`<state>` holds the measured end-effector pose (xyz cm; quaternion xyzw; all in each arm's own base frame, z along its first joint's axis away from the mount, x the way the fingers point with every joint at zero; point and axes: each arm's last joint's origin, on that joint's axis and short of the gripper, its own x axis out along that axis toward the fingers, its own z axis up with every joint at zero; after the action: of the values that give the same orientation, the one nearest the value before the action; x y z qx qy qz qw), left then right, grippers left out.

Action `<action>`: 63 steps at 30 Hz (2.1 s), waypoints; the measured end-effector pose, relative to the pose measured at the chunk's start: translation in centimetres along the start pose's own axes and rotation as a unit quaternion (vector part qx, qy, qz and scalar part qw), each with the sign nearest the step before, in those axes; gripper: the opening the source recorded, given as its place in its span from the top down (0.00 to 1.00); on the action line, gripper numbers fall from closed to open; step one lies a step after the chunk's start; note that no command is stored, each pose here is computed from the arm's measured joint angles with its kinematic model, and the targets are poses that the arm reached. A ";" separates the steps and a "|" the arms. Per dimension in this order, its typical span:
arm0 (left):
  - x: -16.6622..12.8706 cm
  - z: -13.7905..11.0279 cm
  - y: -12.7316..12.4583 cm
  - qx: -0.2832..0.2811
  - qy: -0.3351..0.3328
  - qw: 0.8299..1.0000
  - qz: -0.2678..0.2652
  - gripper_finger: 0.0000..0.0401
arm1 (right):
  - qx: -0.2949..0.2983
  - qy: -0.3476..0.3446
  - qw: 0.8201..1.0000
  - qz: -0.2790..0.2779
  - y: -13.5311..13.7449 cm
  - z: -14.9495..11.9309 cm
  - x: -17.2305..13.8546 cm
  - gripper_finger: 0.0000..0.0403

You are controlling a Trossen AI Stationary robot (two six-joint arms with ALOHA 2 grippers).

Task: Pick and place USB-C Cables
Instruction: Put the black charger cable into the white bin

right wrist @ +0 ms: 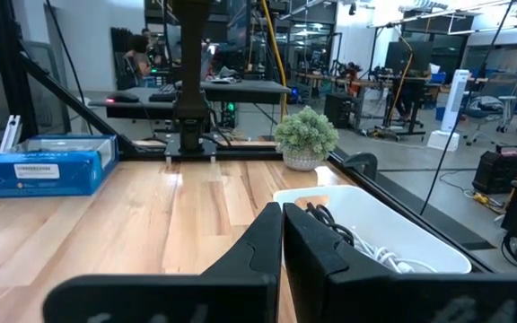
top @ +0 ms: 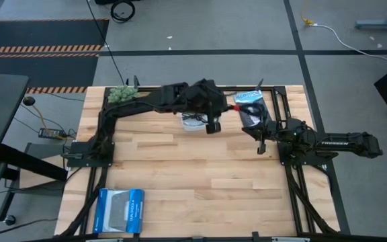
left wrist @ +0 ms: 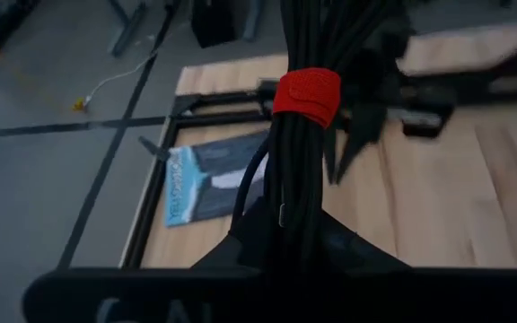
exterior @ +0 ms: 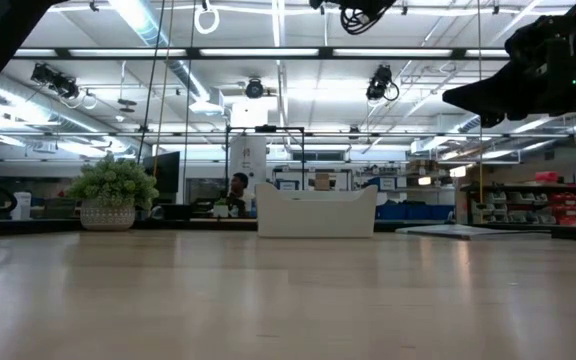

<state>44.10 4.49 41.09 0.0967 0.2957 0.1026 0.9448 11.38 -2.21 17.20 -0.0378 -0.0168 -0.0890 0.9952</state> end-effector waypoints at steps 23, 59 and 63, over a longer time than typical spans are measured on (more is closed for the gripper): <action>1.4 -5.6 7.0 -0.153 0.193 0.969 0.008 0.90 | 0.000 0.000 1.000 0.000 0.0 0.0 0.0 0.95; 9.9 -18.0 4.8 -0.229 0.352 0.907 0.039 0.90 | 0.000 0.000 1.000 0.000 0.0 0.0 0.0 0.95; 10.4 -17.9 4.9 -0.229 0.329 0.915 0.047 0.90 | 0.000 0.000 1.000 0.000 0.0 0.0 0.0 0.95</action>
<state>41.41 13.98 22.27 -0.1478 0.5531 0.2378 0.7847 11.38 -2.21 17.19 -0.0376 -0.0166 -0.0889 0.9952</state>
